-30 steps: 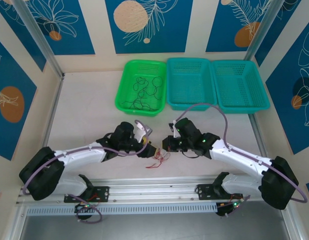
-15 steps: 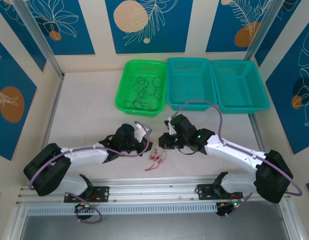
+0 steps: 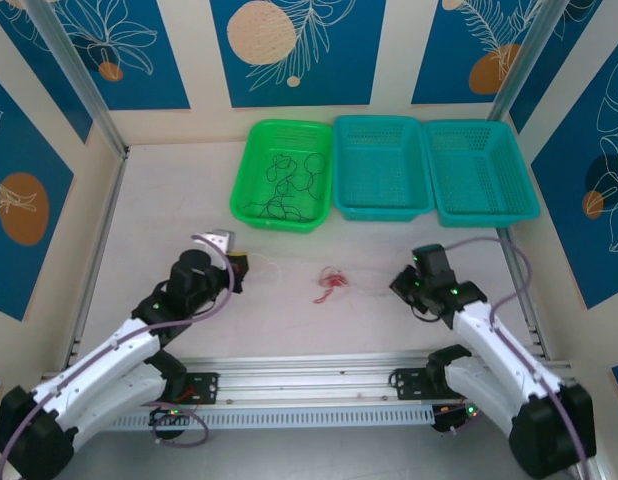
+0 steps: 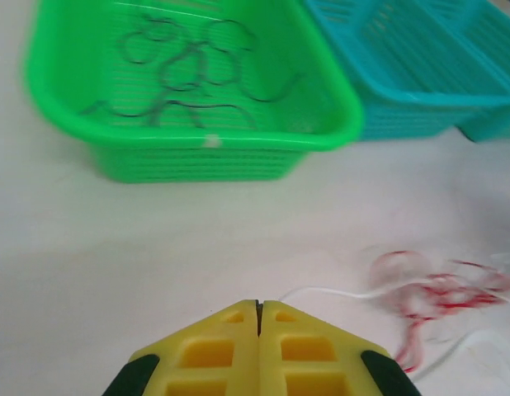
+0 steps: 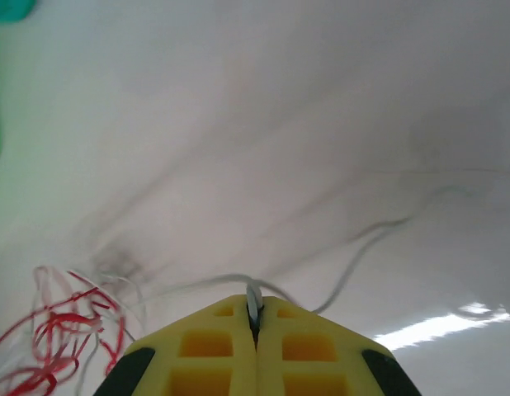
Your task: Untangle the cables
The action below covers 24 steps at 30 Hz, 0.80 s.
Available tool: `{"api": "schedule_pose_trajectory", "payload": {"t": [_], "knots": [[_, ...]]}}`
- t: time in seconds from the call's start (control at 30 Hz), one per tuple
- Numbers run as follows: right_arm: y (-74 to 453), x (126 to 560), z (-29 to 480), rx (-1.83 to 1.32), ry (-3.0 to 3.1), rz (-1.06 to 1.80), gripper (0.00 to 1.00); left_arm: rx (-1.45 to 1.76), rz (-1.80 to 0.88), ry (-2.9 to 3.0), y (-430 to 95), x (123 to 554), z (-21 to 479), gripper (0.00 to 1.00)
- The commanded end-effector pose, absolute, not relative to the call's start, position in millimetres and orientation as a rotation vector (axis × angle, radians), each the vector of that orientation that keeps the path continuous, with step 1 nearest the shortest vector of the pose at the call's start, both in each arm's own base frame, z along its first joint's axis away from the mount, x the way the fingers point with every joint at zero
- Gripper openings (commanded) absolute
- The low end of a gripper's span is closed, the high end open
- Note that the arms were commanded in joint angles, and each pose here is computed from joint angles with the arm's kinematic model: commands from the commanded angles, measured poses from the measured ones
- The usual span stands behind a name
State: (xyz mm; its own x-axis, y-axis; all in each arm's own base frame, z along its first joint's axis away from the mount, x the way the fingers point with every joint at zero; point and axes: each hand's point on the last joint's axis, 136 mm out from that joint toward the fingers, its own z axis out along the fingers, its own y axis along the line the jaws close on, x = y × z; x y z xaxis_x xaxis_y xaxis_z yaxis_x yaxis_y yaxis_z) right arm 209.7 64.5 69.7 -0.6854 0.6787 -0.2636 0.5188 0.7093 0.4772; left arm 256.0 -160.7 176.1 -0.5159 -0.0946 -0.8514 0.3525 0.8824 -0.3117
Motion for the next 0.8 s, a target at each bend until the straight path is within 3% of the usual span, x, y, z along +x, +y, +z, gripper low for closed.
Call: {"api": "schedule_pose_trajectory", "payload": {"t": [0.0,0.17,0.27,0.5,0.57,0.77], "knots": [[34.3,183.7,62.9,1.091,2.447,0.454,0.0,0.077,-0.476,2.149,-131.3,249.5,147.4,0.0],[70.4,192.3,81.7,0.855,2.42,0.781,0.0,0.096,-0.616,2.118,-148.5,249.9,150.2,0.0],[102.5,192.8,81.4,0.715,2.449,0.958,0.07,0.143,-0.742,2.08,-168.2,250.5,156.4,0.0],[80.6,187.0,85.8,0.707,2.545,0.599,0.42,0.271,-0.896,2.005,-193.7,243.8,183.8,0.0],[79.5,191.4,109.4,0.67,2.516,0.585,0.48,0.299,-0.912,1.993,-195.9,240.5,190.1,0.0],[123.7,205.5,153.5,0.391,2.484,0.611,0.53,0.356,-1.024,1.899,-208.0,231.8,221.8,0.0]]}}
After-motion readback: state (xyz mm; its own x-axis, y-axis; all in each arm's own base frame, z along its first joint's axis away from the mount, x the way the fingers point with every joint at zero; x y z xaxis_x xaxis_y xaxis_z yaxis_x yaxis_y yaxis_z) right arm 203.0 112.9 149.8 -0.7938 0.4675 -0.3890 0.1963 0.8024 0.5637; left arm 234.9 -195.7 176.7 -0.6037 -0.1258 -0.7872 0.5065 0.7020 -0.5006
